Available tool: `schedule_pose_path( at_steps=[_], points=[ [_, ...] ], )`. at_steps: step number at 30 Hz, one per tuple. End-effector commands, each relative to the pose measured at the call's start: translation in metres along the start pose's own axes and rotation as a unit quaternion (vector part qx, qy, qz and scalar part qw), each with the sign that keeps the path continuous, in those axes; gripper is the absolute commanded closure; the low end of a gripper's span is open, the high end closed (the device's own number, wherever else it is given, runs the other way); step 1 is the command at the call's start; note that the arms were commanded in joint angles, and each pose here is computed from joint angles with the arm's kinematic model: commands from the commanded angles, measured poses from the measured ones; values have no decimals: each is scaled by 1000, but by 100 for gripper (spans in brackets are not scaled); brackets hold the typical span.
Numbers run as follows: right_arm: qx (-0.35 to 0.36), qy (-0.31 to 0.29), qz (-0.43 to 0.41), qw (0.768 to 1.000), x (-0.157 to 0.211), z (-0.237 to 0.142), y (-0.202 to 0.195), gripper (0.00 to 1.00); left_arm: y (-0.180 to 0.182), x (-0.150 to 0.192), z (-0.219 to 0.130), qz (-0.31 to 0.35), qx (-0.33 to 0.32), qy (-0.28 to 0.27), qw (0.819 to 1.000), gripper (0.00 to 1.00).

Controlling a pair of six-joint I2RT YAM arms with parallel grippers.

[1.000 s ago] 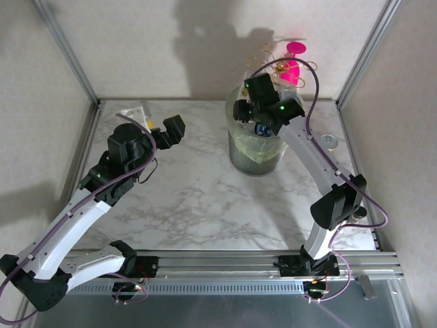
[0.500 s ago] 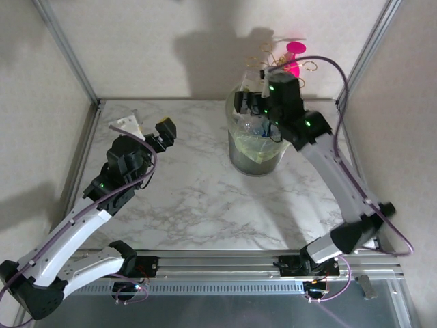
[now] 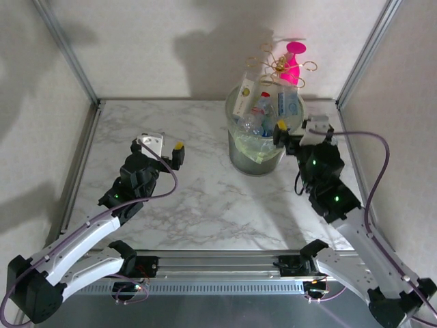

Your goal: Put the plastic bottles in the bin

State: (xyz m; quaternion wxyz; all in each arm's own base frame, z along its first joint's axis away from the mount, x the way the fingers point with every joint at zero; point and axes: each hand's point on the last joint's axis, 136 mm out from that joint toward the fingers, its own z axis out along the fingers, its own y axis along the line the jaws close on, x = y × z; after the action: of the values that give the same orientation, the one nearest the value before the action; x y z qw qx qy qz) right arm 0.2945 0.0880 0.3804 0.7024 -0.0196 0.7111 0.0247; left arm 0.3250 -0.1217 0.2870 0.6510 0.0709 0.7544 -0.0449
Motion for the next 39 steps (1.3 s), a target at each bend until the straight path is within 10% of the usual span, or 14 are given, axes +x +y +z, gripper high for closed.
schedule_pose_path(
  at_steps=[1, 6, 11, 25, 39],
  points=[
    [52, -20, -14, 998, 19, -28, -33, 1, 1, 13, 2, 1, 12, -3, 1000, 1],
    [98, -22, 33, 994, 67, -55, -63, 1, 24, 24, -10, -58, -32, -47, 997, 0],
    [110, 46, 19, 993, 130, -42, -61, 1, 45, 72, -11, -57, -86, 20, 994, 0],
    [-14, 132, -48, 990, 234, 8, -25, 1, 104, 171, -7, -99, -149, 75, 981, 1],
    [79, 131, 23, 988, 259, 44, -89, 1, 132, 156, 60, -120, -144, 45, 981, 1]
  ],
)
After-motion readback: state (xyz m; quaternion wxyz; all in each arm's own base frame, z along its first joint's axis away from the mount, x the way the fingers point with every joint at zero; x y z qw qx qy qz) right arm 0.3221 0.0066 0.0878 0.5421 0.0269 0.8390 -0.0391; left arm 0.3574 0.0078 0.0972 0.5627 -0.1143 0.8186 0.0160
